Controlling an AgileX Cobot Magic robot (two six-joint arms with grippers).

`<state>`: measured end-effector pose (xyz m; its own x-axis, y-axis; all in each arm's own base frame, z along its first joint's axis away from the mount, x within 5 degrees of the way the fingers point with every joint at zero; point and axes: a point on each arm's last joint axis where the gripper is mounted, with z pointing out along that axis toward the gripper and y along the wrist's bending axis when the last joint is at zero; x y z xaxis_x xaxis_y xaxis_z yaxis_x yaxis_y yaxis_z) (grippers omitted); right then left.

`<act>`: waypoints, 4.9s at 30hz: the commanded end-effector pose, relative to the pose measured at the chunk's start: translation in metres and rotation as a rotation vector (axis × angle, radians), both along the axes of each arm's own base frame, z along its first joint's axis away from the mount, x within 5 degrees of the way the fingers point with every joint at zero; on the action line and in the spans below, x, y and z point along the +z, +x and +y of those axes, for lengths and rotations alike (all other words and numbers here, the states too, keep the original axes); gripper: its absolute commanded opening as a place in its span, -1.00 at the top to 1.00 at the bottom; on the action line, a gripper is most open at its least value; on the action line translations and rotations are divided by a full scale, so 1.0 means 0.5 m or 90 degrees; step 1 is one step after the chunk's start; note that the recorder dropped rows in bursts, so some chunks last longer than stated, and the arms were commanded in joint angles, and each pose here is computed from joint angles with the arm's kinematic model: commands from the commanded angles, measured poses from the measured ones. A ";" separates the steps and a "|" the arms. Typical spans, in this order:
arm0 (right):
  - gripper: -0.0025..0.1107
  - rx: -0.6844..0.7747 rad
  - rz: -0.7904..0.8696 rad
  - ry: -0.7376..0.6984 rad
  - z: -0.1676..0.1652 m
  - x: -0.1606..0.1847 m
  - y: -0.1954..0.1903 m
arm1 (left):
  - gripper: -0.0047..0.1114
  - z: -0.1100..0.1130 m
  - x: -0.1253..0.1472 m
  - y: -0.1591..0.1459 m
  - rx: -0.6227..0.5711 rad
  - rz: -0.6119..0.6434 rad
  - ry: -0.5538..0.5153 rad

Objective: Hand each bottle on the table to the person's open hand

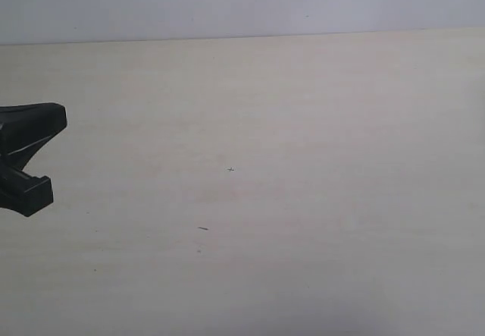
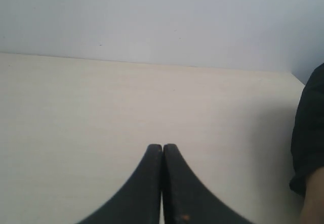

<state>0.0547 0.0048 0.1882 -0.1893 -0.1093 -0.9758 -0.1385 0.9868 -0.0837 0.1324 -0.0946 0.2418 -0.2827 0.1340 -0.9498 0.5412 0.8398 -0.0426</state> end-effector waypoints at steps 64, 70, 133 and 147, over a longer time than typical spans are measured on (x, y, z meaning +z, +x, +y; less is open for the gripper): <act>0.96 -0.001 -0.005 0.000 0.000 -0.001 0.000 | 0.92 0.159 0.049 -0.180 0.214 -0.215 -0.023; 0.96 -0.001 -0.005 0.000 0.000 -0.001 0.000 | 0.92 0.174 -0.015 -0.161 0.276 -0.160 -0.021; 0.96 -0.001 -0.005 0.000 0.000 -0.001 0.000 | 0.92 0.185 -0.115 -0.157 0.349 -0.034 -0.071; 0.96 -0.001 -0.005 0.000 0.000 -0.001 0.000 | 0.92 0.185 -0.115 -0.157 0.349 -0.034 -0.071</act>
